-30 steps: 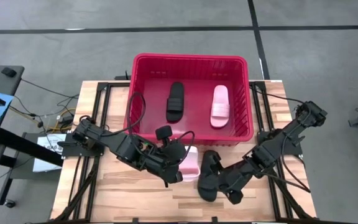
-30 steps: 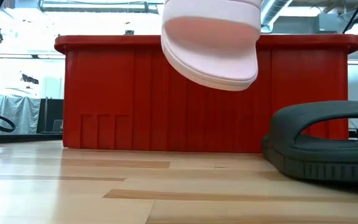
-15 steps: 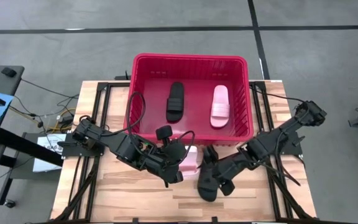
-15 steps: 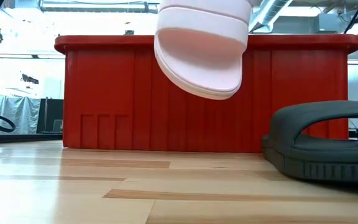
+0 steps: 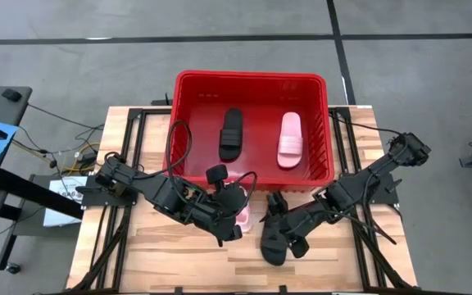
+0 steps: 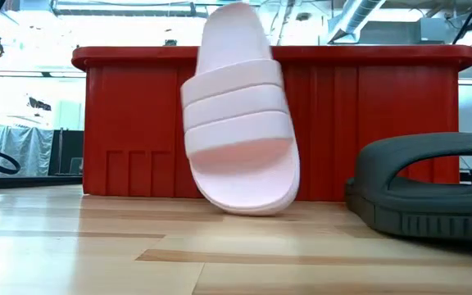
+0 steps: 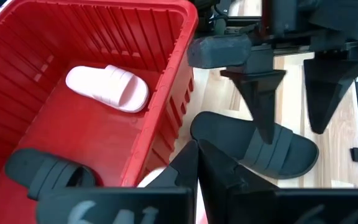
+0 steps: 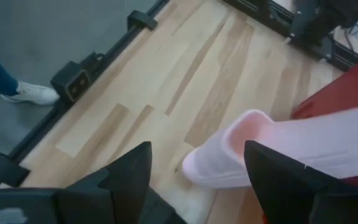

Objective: Pick and place slides into bin
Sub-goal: Put the pink slide into the red container

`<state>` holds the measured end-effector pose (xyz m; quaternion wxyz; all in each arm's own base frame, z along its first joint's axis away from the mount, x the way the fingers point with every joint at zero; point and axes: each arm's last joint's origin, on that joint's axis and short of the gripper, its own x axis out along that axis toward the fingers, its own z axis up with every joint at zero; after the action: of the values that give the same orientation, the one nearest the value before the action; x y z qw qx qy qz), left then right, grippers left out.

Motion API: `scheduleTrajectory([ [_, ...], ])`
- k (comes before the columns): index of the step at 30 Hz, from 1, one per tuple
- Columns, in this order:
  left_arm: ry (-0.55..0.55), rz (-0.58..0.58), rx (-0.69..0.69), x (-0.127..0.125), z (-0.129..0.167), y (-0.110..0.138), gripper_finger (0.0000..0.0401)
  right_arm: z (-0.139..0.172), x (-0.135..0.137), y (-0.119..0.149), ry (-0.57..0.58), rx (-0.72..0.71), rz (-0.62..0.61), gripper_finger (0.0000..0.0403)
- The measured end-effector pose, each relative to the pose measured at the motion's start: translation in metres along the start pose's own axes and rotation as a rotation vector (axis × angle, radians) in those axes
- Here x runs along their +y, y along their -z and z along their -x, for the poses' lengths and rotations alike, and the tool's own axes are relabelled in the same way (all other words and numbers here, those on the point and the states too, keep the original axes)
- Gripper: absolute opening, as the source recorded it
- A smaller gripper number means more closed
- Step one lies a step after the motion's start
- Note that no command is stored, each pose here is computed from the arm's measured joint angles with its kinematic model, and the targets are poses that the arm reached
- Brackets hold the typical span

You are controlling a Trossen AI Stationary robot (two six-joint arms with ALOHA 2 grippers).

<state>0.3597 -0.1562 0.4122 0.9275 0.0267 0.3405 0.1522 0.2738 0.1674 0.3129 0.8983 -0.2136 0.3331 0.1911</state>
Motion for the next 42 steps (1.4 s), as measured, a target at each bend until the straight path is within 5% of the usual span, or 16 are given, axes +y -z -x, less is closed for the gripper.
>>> scheduleTrajectory([
  [18, -0.118, -0.032, -0.048, -0.010, 0.013, 0.008, 0.0000, -0.074, 0.054, 0.033, -0.096, 0.345, 0.109, 0.0249],
  [24, -0.188, -0.051, -0.139, -0.020, 0.036, 0.013, 0.0000, -0.082, 0.040, 0.018, -0.063, 0.335, 0.161, 0.0249],
  [42, -0.060, 0.038, -0.307, 0.008, 0.135, 0.012, 0.0000, -0.075, -0.046, -0.001, 0.073, 0.315, 0.101, 0.0249],
])
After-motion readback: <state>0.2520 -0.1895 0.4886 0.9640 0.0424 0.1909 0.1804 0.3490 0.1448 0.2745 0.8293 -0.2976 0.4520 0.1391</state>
